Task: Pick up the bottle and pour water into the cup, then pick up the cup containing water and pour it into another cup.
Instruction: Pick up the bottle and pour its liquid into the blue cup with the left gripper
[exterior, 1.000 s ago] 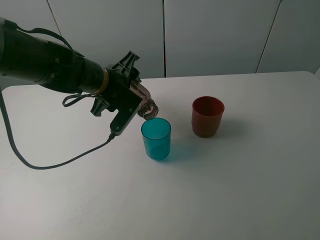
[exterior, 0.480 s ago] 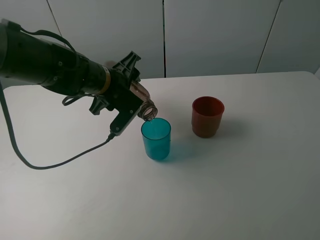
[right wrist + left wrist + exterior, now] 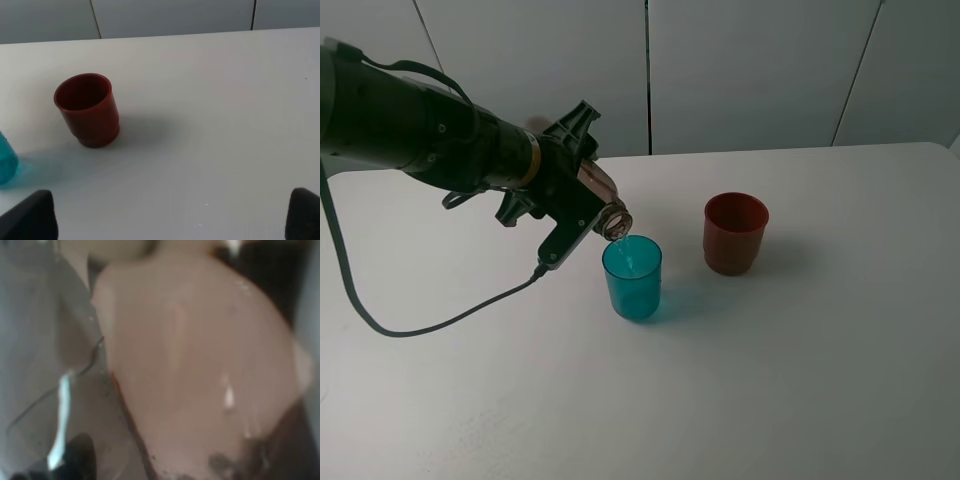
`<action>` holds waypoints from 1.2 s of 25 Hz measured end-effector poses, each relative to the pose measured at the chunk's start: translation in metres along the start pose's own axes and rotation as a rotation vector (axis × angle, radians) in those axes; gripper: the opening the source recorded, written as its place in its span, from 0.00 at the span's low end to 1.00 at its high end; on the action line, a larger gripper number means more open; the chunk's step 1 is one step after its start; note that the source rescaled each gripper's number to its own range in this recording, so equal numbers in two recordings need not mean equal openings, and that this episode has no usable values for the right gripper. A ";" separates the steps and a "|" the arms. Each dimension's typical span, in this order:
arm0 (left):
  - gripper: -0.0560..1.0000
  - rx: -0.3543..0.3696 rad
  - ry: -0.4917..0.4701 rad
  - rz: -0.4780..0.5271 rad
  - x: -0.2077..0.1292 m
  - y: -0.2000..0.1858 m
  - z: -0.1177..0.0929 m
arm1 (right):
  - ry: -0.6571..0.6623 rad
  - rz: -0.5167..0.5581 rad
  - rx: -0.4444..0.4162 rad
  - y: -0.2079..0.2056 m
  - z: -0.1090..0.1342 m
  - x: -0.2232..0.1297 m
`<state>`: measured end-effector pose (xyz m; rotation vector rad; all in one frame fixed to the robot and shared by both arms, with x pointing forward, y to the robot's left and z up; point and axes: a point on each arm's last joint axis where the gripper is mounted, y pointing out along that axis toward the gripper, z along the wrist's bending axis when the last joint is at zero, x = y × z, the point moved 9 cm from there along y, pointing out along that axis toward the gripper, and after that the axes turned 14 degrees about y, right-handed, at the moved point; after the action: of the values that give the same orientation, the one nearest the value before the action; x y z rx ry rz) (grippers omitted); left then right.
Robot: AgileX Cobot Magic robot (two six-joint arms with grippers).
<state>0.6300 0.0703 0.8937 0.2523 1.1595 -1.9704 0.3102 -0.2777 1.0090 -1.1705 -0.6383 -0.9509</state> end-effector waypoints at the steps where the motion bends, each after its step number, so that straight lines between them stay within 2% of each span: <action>1: 0.05 0.000 0.002 0.000 0.000 0.000 0.000 | 0.000 0.000 0.000 0.000 0.000 0.000; 19: 0.05 0.001 0.033 0.016 0.000 -0.001 0.002 | 0.000 0.000 0.000 0.000 0.000 0.000; 30: 0.05 0.026 0.051 0.032 0.003 -0.003 0.013 | 0.000 0.000 0.000 0.000 0.000 0.000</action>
<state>0.6286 0.0591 0.9015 0.3344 1.1562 -1.9626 0.3102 -0.2777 1.0090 -1.1705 -0.6383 -0.9509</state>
